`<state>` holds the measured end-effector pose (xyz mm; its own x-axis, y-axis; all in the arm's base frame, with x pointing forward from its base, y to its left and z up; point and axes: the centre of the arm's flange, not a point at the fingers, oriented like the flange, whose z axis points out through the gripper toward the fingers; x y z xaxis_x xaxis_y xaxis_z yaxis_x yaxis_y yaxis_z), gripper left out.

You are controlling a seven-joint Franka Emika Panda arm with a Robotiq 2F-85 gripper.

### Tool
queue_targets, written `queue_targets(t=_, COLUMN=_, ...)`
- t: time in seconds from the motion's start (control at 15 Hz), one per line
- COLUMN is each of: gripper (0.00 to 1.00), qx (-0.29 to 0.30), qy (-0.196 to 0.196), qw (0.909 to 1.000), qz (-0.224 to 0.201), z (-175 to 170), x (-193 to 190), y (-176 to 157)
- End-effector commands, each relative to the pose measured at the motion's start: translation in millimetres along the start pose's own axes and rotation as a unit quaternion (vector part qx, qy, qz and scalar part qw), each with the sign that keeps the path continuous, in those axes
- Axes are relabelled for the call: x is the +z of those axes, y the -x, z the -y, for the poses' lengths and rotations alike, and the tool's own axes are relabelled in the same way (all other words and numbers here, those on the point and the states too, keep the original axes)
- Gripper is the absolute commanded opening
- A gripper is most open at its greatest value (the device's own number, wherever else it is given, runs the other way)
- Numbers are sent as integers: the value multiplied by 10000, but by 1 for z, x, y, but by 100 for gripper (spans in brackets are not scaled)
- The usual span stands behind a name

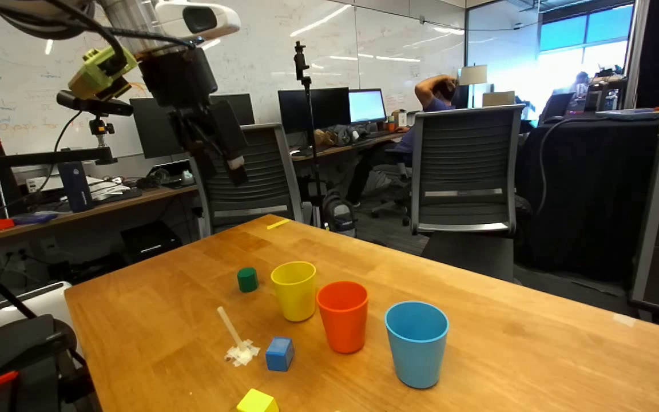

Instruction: Stack up the cups

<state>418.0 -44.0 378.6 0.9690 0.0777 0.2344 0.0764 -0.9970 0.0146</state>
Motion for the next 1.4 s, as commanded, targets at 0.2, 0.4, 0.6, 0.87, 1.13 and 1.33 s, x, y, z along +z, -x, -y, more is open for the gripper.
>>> queue_targets(t=0.2, gripper=100, qx=-214, qy=-22, qw=9996, qz=191, z=-6, x=76, y=-14)
queue_targets(t=0.4, gripper=100, qx=-305, qy=20, qw=9988, qz=371, z=1, x=112, y=-20)
queue_targets(t=0.6, gripper=100, qx=-439, qy=47, qw=9981, qz=428, z=12, x=140, y=-29)
queue_targets(t=0.87, gripper=100, qx=-595, qy=33, qw=9975, qz=382, z=25, x=162, y=-52)
queue_targets(t=1.13, gripper=100, qx=-730, qy=21, qw=9960, qz=516, z=35, x=184, y=-68)
queue_targets(t=1.33, gripper=100, qx=-808, qy=-9, qw=9948, qz=622, z=37, x=199, y=-71)
